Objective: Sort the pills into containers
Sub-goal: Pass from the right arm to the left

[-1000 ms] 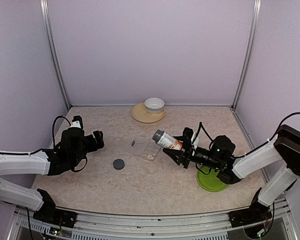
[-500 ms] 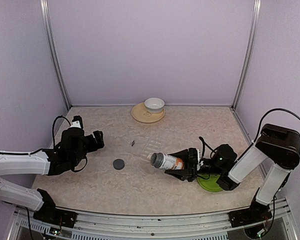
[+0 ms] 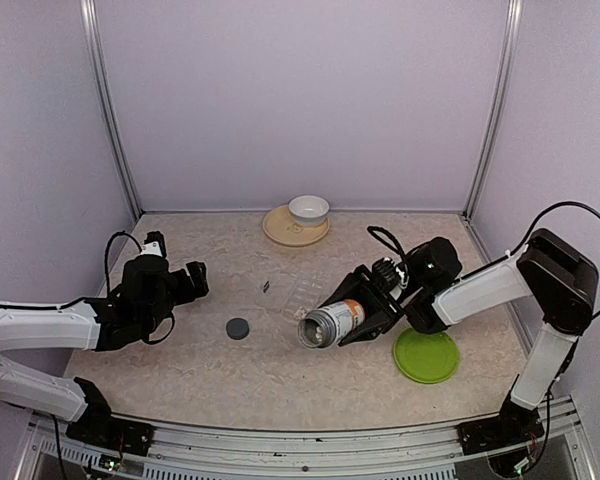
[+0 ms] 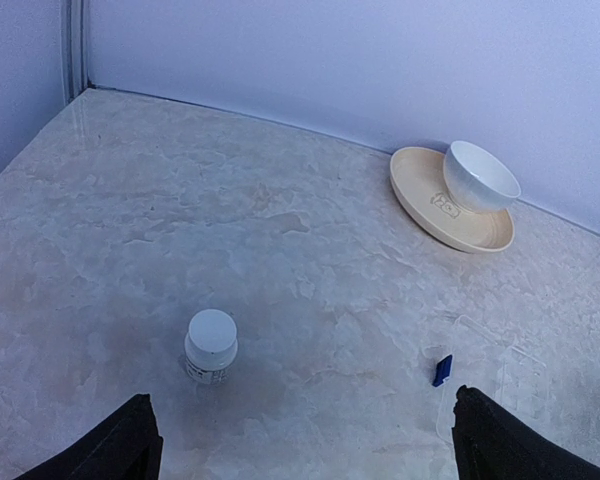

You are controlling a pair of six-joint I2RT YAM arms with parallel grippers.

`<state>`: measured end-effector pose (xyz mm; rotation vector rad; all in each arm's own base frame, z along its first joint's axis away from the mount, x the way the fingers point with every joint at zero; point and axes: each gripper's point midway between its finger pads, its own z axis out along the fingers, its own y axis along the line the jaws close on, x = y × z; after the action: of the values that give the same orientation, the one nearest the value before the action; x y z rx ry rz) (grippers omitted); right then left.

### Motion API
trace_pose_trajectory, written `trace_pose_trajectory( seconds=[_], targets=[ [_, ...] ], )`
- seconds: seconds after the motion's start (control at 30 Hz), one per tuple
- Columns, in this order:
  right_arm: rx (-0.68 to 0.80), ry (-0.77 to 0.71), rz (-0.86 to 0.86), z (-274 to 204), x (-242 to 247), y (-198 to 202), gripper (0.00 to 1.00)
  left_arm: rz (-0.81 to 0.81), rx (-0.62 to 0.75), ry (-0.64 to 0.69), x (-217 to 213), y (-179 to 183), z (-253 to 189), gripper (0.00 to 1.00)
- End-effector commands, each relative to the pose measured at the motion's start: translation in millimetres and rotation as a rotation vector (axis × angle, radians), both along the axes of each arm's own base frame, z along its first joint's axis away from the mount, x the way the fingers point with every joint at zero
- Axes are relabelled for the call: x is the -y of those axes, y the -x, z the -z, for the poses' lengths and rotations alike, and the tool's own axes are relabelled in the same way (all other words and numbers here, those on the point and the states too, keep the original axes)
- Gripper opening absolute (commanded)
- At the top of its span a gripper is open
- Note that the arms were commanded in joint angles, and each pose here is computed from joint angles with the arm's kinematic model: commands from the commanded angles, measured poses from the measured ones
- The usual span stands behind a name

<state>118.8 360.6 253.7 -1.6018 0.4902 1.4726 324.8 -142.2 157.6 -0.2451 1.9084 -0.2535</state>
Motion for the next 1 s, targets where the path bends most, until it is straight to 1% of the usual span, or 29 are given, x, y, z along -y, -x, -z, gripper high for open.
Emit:
trace_pose_trajectory(
  seconds=[0.0, 0.13, 0.27, 0.33, 0.4, 0.53, 0.63, 0.7, 0.77, 0.83, 0.9, 0.97],
  targets=[
    [-0.049, 0.277, -0.222, 12.3, 19.8, 19.8, 0.09, -0.001, 0.011, 0.007, -1.0, -0.7, -3.1, 0.99],
    [-0.067, 0.42, -0.274, 18.9, 22.1, 19.2, 0.1, -0.004, 0.012, 0.008, -1.7, -0.7, -3.8, 0.99],
    [-0.157, 0.515, -0.269, 11.7, 16.1, 14.3, 0.14, -0.004, 0.011, 0.005, -1.8, -1.0, -3.0, 0.99],
    [-0.167, 0.524, -0.273, 2.3, 13.2, 13.1, 0.17, -0.002, 0.009, 0.005, -0.7, -1.6, -2.2, 0.99],
    [-0.146, 0.503, -0.291, -7.8, 11.6, 17.6, 0.17, 0.001, 0.003, 0.0, -0.1, -1.8, -0.4, 0.99],
    [-0.105, 0.446, -0.351, -26.4, 9.4, 28.1, 0.13, -0.003, 0.001, -0.005, -0.5, -2.5, 0.3, 0.99],
    [-0.086, 0.422, -0.329, -24.7, 14.3, 22.8, 0.09, -0.001, 0.001, -0.003, -0.2, -2.3, 0.0, 0.99],
    [-0.1, 0.448, -0.296, -16.6, 15.9, 15.8, 0.1, 0.001, 0.003, -0.002, 0.0, -2.2, -1.0, 0.99],
    [-0.127, 0.49, -0.254, -9.1, 15.4, 9.5, 0.07, -0.002, 0.004, -0.004, -1.0, -1.7, -1.2, 0.99],
    [-0.19, 0.552, -0.236, -4.5, 12.9, 5.1, 0.06, -0.005, 0.006, -0.005, -1.5, -1.4, -1.6, 0.99],
    [-0.249, 0.603, -0.231, -3.5, 11.6, 2.9, 0.08, -0.007, 0.005, -0.006, -1.9, -1.6, -1.0, 0.99],
    [-0.248, 0.606, -0.224, -5.7, 14.9, 6.2, 0.06, -0.007, 0.005, -0.006, -1.6, -2.3, -1.1, 0.99]
  ],
)
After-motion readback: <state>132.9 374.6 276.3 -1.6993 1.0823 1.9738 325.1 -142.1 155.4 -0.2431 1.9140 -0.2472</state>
